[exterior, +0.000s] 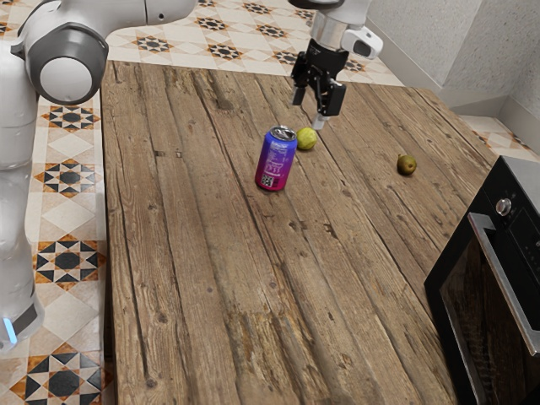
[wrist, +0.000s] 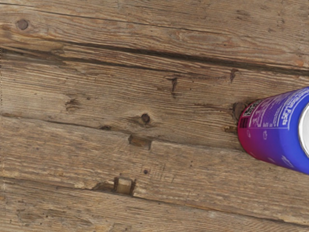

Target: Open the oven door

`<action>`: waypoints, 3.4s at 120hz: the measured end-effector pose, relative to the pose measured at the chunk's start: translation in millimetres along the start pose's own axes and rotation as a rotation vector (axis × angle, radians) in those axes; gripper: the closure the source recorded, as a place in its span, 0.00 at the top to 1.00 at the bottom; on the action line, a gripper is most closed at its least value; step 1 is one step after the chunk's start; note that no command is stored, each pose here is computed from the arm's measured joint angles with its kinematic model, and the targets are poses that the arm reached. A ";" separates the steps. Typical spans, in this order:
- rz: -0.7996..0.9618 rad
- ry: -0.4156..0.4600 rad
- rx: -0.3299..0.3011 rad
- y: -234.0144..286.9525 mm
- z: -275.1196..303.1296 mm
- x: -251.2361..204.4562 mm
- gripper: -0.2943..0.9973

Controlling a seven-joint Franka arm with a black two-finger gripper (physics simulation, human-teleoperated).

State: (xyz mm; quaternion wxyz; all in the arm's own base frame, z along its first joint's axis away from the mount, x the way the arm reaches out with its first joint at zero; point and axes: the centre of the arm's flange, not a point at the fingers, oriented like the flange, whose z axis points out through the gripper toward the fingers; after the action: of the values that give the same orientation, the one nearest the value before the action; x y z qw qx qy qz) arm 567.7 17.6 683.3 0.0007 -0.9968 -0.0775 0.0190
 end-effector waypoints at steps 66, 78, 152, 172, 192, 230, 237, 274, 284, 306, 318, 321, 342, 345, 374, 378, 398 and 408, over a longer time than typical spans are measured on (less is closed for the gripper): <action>0.781 0.439 0.091 132.0 -117.3 -119.2 0.77; 1.038 0.582 0.238 195.6 -99.7 -193.7 0.77; 1.746 1.041 0.451 320.8 -49.3 -159.0 0.77; 1.834 1.012 0.471 345.4 -35.2 -134.6 0.77; 1.895 0.936 0.494 363.9 -20.4 -112.8 0.77; 1.892 0.763 0.533 354.8 -3.4 -60.3 0.77; 1.886 0.745 0.540 357.7 -3.2 -52.8 0.77; 1.853 0.670 0.563 368.3 14.9 -13.5 0.77; 1.843 0.669 0.569 368.5 17.2 -6.4 0.77; 1.828 0.645 0.579 368.5 35.3 12.3 0.77; 1.828 0.631 0.577 370.5 46.3 19.1 0.77; 1.829 0.628 0.577 371.0 48.2 20.0 0.77; 1.833 0.610 0.572 375.2 62.2 25.1 0.77; 1.834 0.608 0.572 375.7 63.7 25.6 0.77; 1.833 0.602 0.554 377.9 71.9 27.6 0.77; 1.833 0.601 0.550 378.5 74.0 28.2 0.77; 1.832 0.602 0.529 379.5 81.8 29.3 0.78; 1.831 0.602 0.521 379.7 84.5 29.6 0.78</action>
State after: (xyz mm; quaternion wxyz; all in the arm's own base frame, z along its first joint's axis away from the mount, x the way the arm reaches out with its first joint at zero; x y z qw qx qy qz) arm 652.3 -353.1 596.2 0.2238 -0.6045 0.7308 -0.2247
